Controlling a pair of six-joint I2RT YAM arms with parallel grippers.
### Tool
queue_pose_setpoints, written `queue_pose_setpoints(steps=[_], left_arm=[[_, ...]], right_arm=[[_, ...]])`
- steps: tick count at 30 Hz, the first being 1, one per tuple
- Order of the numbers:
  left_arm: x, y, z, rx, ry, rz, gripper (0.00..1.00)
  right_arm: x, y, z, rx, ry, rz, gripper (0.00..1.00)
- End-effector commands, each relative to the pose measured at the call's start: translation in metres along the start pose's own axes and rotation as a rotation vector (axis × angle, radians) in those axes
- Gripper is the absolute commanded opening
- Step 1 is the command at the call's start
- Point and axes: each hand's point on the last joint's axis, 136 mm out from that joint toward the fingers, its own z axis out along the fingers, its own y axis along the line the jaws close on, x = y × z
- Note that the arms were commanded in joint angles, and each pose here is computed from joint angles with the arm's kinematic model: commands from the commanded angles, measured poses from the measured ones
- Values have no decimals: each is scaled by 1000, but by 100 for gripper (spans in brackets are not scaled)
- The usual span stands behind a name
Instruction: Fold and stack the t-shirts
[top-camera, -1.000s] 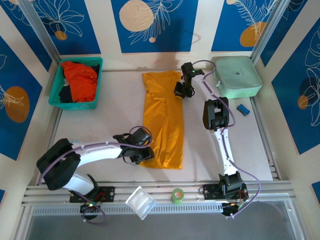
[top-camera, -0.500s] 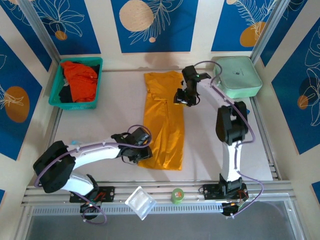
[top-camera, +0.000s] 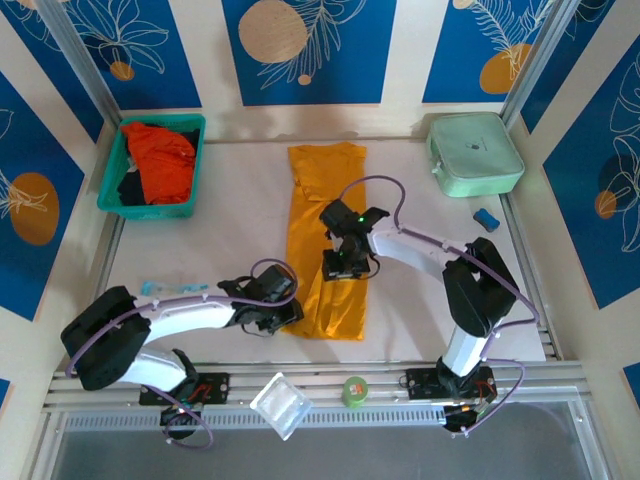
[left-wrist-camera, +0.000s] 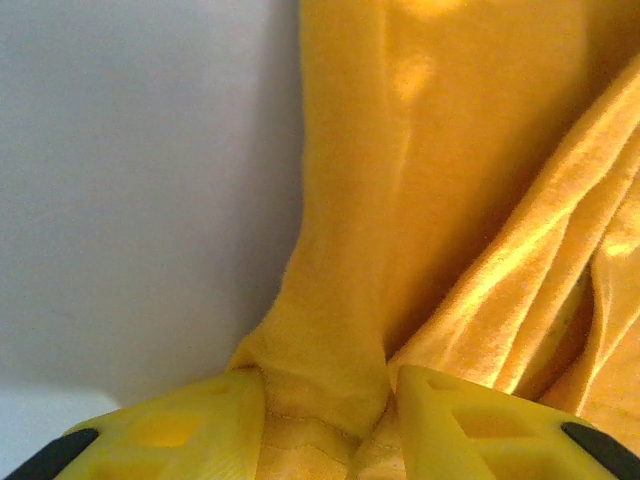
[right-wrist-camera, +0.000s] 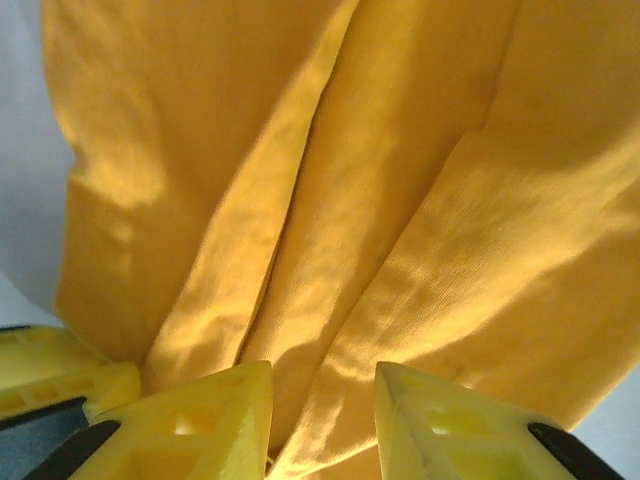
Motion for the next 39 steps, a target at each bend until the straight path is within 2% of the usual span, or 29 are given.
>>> queue_pose_setpoints(steps=[1,7,12,17,23,35,39], left_arm=[[11,9,-12,-40,11,7,41],[7,43,-62,-155,-82,19,44],[-1,55,-94,-134,-177,5,47],[-10,60,-119,-156,-247,33,50],[-12,56,-119,-160,-237,67,51],[-13,56,-115,-154,-239,78,51],[-15,58,-117,-157,-247,76,51]], right_arm=[[22,18,-7,14,-16,-13,32],[56,46,5,37,26,-82,30],[72,77,16,41,58,-128,30],[81,93,34,129,94,-161,32],[78,90,49,246,100,-161,32],[83,91,67,280,150,-153,31],[83,91,70,283,155,-152,28]])
